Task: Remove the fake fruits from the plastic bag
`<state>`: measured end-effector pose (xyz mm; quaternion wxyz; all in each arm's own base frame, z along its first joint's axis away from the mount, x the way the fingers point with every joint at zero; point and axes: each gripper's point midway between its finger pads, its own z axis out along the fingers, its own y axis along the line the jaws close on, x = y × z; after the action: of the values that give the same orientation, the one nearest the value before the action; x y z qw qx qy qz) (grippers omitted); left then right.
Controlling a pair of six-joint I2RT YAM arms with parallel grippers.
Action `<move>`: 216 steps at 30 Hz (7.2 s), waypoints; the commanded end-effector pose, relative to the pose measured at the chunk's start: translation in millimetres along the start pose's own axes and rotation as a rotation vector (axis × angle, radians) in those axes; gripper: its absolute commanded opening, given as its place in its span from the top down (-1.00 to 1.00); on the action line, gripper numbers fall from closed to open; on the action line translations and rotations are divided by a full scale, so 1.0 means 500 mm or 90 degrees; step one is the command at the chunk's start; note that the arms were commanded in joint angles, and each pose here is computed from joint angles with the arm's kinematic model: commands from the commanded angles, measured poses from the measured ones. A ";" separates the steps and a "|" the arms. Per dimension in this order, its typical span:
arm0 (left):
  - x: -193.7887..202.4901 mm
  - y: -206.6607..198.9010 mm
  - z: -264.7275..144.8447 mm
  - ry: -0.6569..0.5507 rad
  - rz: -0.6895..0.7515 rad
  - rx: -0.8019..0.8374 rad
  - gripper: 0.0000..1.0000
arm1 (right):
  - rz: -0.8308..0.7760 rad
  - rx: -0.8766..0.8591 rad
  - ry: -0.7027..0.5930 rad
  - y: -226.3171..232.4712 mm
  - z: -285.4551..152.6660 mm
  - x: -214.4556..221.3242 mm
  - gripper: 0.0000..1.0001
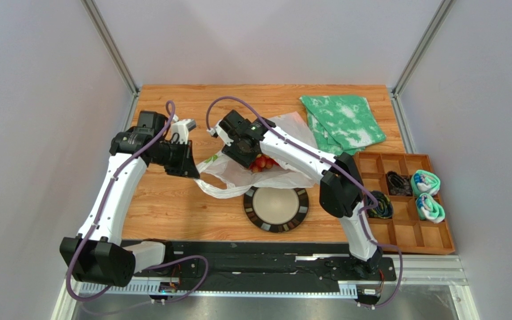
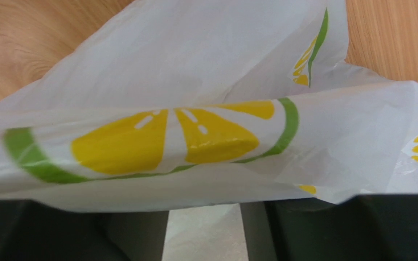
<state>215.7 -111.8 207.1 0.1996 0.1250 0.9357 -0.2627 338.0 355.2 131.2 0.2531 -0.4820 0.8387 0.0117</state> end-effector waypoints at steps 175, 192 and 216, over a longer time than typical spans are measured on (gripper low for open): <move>-0.253 -0.116 0.007 -0.168 -0.028 0.280 1.00 | -0.179 0.098 -0.150 -0.179 -0.166 0.037 0.61; -0.119 -0.213 0.076 -0.056 0.139 0.260 1.00 | 0.019 0.081 -0.087 -0.302 -0.165 0.222 0.26; -0.117 -0.176 0.135 -0.001 0.115 0.234 1.00 | 0.099 -0.160 0.088 -0.186 0.046 0.289 -0.47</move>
<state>254.0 -229.1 212.8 0.1822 0.2256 0.8633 -0.4131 360.8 190.3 68.3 0.1392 -0.4553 0.8744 0.0930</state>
